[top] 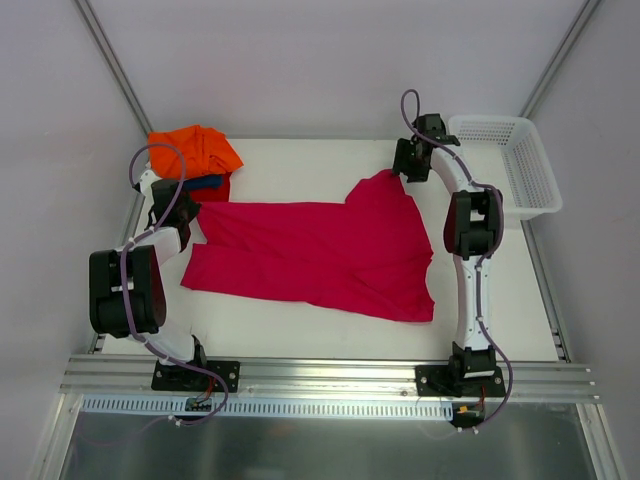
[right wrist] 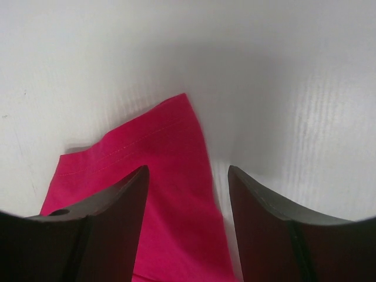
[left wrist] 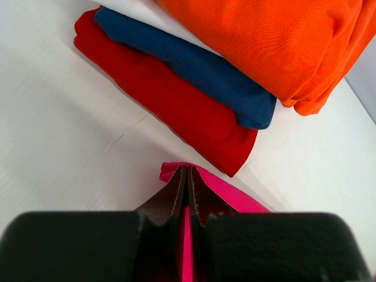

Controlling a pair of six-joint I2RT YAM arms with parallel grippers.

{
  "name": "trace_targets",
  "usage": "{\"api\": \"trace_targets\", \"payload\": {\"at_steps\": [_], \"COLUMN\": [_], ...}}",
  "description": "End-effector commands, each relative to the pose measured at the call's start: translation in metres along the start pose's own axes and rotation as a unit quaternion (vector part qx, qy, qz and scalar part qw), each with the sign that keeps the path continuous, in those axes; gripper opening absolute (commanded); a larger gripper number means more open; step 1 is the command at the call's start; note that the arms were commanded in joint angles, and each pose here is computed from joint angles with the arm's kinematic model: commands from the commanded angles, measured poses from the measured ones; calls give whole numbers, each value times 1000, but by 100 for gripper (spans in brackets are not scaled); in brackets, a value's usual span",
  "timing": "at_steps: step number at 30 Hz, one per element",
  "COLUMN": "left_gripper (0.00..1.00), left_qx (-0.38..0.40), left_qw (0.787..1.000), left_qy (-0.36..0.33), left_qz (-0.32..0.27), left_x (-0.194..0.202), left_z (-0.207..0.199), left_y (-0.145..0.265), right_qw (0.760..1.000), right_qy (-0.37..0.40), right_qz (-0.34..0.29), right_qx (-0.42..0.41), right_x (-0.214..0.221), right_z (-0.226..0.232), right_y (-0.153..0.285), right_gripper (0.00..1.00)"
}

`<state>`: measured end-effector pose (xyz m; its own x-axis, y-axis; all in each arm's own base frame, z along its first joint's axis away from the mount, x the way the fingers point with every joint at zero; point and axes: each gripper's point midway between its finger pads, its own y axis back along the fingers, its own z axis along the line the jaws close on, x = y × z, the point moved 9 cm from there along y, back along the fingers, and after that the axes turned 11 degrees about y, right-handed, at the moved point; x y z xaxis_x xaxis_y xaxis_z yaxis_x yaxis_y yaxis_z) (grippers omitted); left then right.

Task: Fold and stack the t-shirts
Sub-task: Fold the tshirt

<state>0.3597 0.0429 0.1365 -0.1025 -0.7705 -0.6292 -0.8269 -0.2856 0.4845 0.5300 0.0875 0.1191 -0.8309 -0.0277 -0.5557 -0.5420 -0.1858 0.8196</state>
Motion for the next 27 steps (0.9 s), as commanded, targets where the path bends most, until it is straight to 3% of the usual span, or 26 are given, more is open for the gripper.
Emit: {"api": "trace_targets", "payload": {"at_steps": [1,11,13,16,20,21,25,27], "left_gripper": [0,0,0,0,0,0,0,0], "left_qx": [16,19,19,19,21,22,24,26], "left_qw": [1000,1000,1000,1000,1000,999,999,999], "left_qy": [-8,-7,-8,-8,-7,-7,-7,-7], "left_qz": [-24,-23,-22,-22,-21,-22,-21,-17], "left_x": [-14,-14,-14,-13,-14,-14,-14,-13], "left_z": [-9,-10,-10,-10,-10,-11,-12,-12], "left_y": [2,3,3,2,2,3,2,2], "right_qw": [999,994,994,993,993,993,993,994], "right_qy": [-28,-63,-64,-67,-69,-70,-70,-68], "right_qz": [-20,-5,-6,-6,-7,-7,-10,-17], "right_qx": [-41,-84,-86,-94,-99,-98,-91,-84], "right_x": [-12,-1,-2,-1,0,0,-1,-4], "right_z": [8,10,9,10,10,10,4,-2], "right_y": [4,-10,-10,-10,-9,-8,-4,0], "right_gripper": [60,59,43,28,14,14,47,53]}}
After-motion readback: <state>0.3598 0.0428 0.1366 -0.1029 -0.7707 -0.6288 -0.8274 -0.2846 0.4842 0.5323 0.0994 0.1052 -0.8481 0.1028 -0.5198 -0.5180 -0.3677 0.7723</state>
